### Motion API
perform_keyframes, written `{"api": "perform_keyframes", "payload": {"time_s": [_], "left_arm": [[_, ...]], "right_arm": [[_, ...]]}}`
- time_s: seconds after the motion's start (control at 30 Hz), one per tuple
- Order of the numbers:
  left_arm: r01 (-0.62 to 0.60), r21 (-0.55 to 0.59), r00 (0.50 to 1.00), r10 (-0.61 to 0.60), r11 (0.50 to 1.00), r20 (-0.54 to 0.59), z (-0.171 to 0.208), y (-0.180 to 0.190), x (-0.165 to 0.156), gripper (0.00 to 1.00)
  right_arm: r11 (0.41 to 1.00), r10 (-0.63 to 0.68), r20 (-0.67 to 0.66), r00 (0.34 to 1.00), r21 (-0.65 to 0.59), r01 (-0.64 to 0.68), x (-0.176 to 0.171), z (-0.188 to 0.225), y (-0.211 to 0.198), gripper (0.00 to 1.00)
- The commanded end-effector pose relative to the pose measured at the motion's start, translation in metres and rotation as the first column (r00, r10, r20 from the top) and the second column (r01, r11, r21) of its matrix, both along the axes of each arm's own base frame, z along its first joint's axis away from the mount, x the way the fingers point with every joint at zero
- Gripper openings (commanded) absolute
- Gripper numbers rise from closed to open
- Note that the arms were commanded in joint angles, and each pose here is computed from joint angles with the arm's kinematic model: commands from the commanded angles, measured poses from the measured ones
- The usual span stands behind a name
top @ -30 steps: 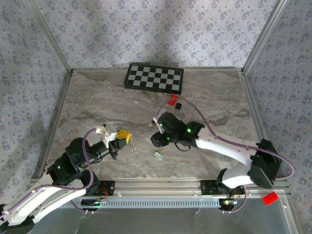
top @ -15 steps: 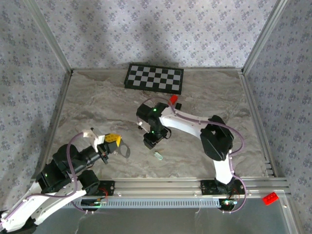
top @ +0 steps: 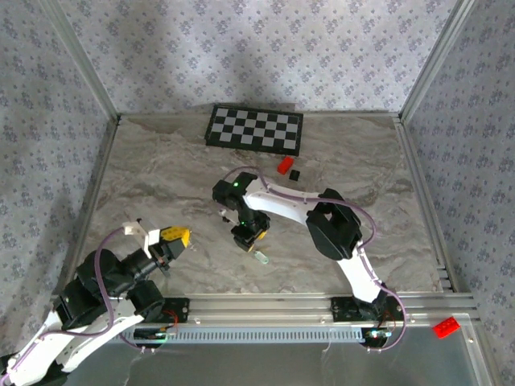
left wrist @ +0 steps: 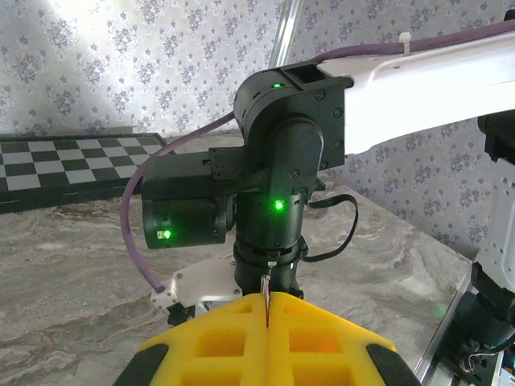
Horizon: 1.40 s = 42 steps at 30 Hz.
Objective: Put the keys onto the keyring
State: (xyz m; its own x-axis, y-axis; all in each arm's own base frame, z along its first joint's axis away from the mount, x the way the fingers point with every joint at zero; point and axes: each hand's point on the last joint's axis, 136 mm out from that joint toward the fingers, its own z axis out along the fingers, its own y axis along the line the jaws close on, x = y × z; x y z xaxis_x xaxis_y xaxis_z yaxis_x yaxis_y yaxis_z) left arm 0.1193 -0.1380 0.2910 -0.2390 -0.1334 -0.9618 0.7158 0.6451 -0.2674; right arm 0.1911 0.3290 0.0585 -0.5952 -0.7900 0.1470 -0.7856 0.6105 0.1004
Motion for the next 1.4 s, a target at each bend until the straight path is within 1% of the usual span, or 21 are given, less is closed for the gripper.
{"api": "perform_keyframes", "payload": {"time_s": [0.0, 0.23, 0.93, 1.37], "left_arm": [[-0.007, -0.027, 1.0, 0.007, 1.0, 0.003, 0.004, 0.002, 0.0, 0.0], [0.002, -0.042, 1.0, -0.001, 0.999, 0.008, 0.003, 0.002, -0.002, 0.0], [0.016, -0.046, 1.0, -0.015, 0.999, 0.016, 0.004, -0.001, -0.003, 0.0], [0.015, -0.056, 1.0, -0.014, 0.998, 0.023, 0.006, 0.002, -0.005, 0.0]], "right_arm": [[0.997, 0.029, -0.009, 1.0, -0.073, -0.029, -0.004, -0.002, -0.007, 0.5], [0.995, 0.035, -0.017, 0.999, -0.09, -0.036, -0.001, -0.012, -0.005, 0.47], [0.993, 0.054, -0.058, 0.997, -0.107, -0.059, -0.007, -0.029, -0.005, 0.32], [0.993, 0.047, -0.075, 0.996, -0.106, -0.055, -0.013, -0.034, -0.005, 0.27]]}}
